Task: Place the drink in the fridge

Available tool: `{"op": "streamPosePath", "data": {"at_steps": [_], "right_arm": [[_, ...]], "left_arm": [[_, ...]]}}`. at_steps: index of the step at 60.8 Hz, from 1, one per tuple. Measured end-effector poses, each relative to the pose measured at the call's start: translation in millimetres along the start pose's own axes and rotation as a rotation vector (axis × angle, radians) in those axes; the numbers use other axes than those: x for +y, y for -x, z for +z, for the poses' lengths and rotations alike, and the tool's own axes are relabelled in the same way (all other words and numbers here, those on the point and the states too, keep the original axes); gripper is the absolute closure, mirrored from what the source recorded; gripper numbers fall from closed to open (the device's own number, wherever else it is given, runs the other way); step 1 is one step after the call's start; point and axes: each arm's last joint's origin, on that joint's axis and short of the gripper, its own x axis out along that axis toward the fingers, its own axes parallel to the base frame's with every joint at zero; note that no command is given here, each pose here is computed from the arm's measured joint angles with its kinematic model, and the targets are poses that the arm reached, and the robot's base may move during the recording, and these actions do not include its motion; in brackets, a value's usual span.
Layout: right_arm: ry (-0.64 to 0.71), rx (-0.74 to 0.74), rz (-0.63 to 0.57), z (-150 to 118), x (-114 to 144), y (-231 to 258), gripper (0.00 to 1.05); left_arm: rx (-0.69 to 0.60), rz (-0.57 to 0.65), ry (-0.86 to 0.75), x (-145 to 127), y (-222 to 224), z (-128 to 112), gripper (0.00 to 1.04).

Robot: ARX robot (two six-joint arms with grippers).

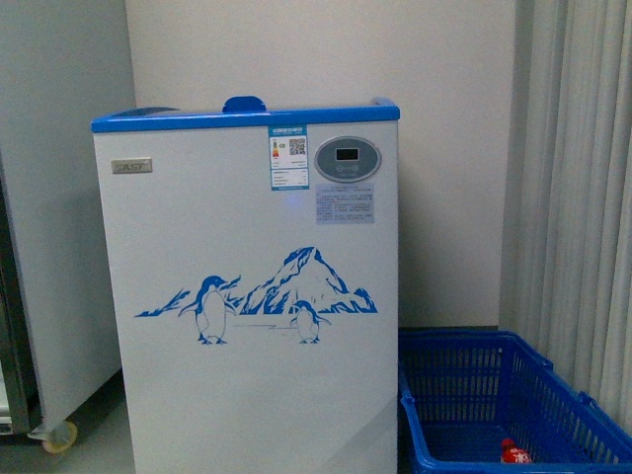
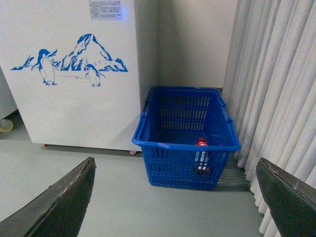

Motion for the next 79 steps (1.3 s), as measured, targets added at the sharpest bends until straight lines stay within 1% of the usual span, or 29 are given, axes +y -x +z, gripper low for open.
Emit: {"op": "streamPosePath", "data": {"at_steps": [79], "right_arm": [[0.000, 0.000, 0.000, 0.0, 0.0, 0.0, 0.07]], "left_arm": [[0.000, 0.000, 0.000, 0.0, 0.0, 0.0, 0.08]]}}
